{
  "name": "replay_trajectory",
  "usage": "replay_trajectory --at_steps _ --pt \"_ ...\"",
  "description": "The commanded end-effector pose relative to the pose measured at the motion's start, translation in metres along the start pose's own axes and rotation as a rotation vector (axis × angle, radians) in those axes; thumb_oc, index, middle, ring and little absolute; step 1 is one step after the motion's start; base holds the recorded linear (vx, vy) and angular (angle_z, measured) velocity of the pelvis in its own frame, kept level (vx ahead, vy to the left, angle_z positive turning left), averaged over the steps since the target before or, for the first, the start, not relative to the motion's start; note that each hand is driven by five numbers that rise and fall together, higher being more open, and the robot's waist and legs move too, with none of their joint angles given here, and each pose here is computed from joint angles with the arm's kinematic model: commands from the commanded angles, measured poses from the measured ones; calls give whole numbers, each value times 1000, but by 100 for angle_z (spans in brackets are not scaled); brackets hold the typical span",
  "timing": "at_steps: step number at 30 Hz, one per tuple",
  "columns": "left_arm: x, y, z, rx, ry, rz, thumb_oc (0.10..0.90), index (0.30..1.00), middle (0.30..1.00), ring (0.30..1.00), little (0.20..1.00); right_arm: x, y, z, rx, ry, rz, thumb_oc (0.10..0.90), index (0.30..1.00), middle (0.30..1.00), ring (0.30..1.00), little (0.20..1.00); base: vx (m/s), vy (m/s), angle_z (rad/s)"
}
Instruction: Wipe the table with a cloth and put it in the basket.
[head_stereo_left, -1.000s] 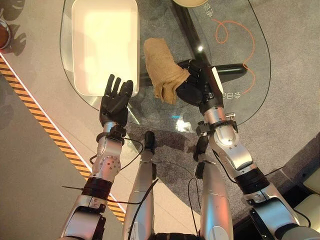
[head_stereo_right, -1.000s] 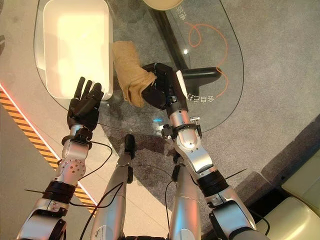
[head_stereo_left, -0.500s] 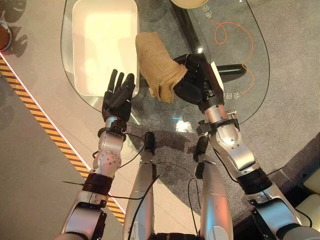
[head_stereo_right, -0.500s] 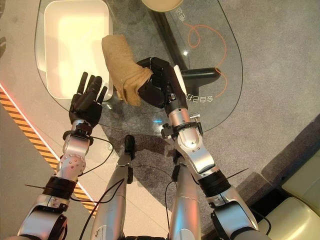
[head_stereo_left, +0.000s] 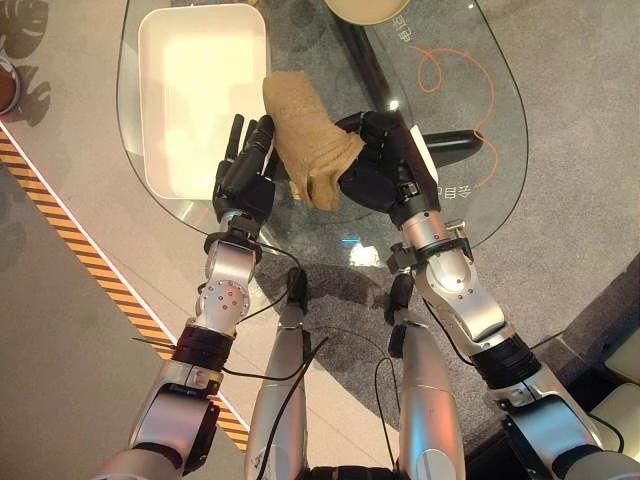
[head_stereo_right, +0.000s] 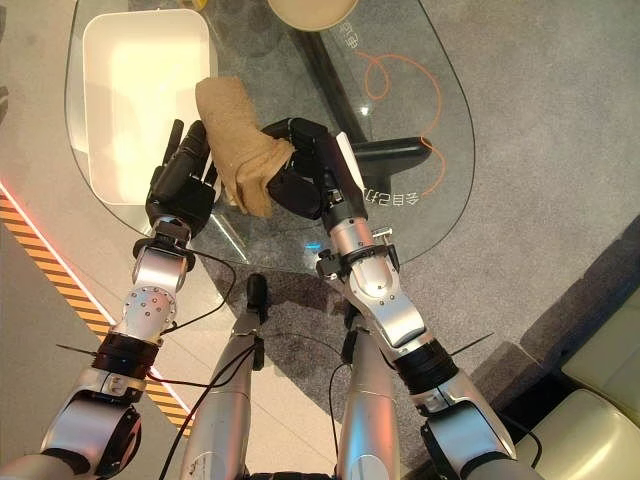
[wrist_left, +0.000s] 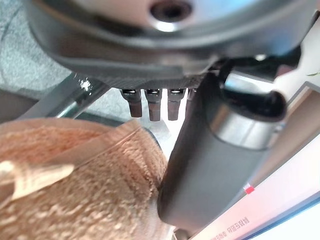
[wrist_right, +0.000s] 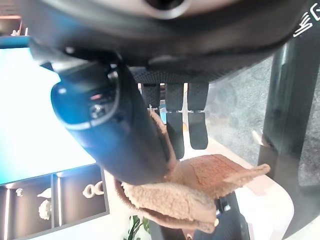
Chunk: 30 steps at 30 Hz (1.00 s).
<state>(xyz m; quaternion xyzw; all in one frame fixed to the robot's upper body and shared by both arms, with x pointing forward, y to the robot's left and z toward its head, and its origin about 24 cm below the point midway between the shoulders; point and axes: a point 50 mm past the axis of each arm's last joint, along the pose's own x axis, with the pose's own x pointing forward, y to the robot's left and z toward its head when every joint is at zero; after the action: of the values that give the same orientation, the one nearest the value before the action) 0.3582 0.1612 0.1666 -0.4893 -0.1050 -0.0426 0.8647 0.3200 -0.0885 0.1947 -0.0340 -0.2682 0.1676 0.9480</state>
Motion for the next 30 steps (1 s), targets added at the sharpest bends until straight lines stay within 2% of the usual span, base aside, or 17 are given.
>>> replay_trajectory --at_steps 1,16,21,30 --pt "14 -62 21 -29 -97 -234 800 900 900 900 900 10 33 116 149 -587 186 100 300 300 300 200 0 0 0" --pt "22 -70 22 67 -112 -215 800 900 900 900 900 12 46 120 159 -585 294 100 300 300 300 200 0 0 0" --pt "20 -83 25 83 -134 -322 800 900 900 900 900 13 45 115 148 -555 284 100 300 300 300 200 0 0 0" --pt "19 -88 27 94 -140 -385 800 900 900 900 900 14 39 116 125 -572 204 100 300 300 300 200 0 0 0"
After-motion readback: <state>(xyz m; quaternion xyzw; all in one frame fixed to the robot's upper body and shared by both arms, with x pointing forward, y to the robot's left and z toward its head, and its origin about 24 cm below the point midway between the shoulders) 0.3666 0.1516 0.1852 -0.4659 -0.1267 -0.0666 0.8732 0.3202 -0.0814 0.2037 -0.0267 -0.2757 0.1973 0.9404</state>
